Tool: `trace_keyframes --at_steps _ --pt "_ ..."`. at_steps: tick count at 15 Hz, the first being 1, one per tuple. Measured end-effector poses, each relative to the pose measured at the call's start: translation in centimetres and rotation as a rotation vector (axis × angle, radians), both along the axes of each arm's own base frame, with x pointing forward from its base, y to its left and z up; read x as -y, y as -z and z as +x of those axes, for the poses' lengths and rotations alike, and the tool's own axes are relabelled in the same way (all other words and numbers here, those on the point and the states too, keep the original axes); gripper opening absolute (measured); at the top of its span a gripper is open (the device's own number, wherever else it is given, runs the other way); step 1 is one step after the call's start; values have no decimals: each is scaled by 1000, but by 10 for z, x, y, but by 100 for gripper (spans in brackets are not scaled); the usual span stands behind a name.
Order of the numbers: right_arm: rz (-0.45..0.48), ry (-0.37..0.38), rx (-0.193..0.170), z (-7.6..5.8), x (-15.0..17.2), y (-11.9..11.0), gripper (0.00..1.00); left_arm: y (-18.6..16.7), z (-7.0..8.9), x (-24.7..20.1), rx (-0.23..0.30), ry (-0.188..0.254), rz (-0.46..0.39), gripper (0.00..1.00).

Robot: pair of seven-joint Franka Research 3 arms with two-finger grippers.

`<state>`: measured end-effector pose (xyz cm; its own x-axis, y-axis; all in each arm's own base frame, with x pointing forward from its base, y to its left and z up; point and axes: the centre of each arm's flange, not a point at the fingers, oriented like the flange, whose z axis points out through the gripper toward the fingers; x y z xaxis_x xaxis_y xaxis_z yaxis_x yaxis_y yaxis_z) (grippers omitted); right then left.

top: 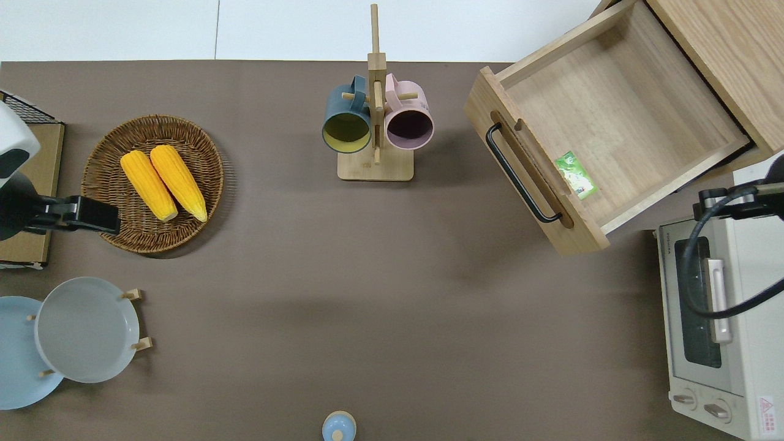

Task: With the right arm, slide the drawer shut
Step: 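Swing the right arm over and press against the drawer's front edge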

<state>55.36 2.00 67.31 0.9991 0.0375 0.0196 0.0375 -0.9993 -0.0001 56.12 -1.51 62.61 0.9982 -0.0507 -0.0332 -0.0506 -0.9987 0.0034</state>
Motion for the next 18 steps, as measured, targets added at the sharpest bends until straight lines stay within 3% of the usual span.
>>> trace_keyframes --at_steps 2,8,14,18 --pt "2 38 3 -3 -27 -3 1 0 0 0 0 0 0 100" --pt "20 232 19 -22 -148 -6 1 0 0 0 0 0 0 100" --pt "24 489 -4 -15 -214 31 1 0 0 0 0 0 0 100" --pt "-16 648 -52 -6 -239 74 1 0 0 0 0 0 0 100"
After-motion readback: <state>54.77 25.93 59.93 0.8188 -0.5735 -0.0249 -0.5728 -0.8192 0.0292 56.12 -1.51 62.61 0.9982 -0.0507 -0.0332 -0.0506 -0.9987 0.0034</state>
